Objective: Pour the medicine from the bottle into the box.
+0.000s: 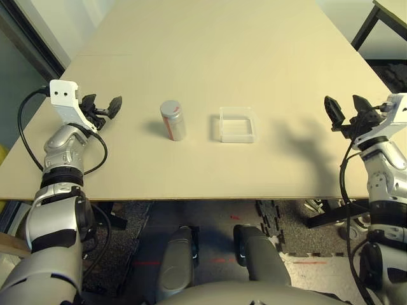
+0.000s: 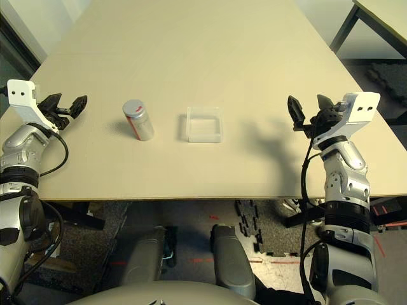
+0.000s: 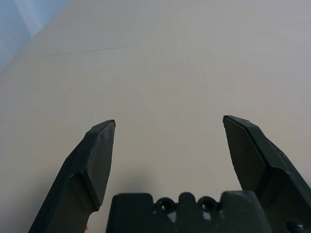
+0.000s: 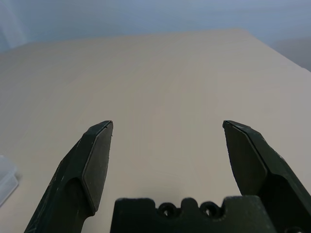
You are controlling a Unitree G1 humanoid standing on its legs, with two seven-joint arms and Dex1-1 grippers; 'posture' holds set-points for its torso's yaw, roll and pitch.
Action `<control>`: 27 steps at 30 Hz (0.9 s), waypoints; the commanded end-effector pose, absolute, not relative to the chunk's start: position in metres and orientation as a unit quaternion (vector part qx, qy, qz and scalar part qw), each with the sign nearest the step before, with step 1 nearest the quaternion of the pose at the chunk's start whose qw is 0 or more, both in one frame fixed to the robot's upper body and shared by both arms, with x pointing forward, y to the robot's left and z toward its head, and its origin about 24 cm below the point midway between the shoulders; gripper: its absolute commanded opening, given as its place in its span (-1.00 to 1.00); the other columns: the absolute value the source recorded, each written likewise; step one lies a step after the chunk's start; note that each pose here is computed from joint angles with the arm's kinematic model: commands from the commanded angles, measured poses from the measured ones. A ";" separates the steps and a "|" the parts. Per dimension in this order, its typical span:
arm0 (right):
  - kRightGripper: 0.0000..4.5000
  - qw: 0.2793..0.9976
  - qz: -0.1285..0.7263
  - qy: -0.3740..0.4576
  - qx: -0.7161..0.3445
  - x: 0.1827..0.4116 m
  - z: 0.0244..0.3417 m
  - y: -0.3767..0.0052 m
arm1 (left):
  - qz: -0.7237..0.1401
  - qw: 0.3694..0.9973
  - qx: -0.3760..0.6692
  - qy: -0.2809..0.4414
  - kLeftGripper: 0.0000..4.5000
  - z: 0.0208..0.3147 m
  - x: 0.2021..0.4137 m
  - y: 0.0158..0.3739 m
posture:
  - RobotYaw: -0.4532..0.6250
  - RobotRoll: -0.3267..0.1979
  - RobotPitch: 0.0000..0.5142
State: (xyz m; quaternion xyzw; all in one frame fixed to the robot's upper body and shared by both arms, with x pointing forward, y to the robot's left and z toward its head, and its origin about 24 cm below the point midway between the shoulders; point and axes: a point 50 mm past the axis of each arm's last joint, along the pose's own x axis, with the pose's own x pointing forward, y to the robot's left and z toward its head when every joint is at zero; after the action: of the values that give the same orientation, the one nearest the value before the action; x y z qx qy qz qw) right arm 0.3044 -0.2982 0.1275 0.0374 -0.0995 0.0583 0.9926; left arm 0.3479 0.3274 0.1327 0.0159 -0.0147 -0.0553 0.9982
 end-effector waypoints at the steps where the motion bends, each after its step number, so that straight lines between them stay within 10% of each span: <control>1: 1.00 0.992 0.060 -0.102 0.040 0.304 0.129 -0.297 | -0.049 0.999 0.015 -0.006 0.98 0.130 0.346 0.330 | -0.35 0.25 -0.35; 13: 1.00 0.989 0.092 -0.106 0.047 0.309 0.131 -0.291 | -0.070 0.997 0.021 -0.033 0.98 0.141 0.346 0.326 | -0.32 0.25 -0.41; 27: 1.00 0.896 0.437 -0.079 0.028 0.285 0.147 -0.222 | -0.147 0.987 0.022 -0.058 0.98 0.145 0.311 0.310 | -0.27 0.25 -0.38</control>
State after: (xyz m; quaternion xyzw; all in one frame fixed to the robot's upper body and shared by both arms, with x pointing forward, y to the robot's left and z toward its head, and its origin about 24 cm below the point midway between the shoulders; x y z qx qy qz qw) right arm 0.2900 -0.2303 0.1461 0.0293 -0.0864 0.3970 0.9133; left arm 0.3152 0.3128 0.1439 0.0279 -0.0579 -0.1340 0.9889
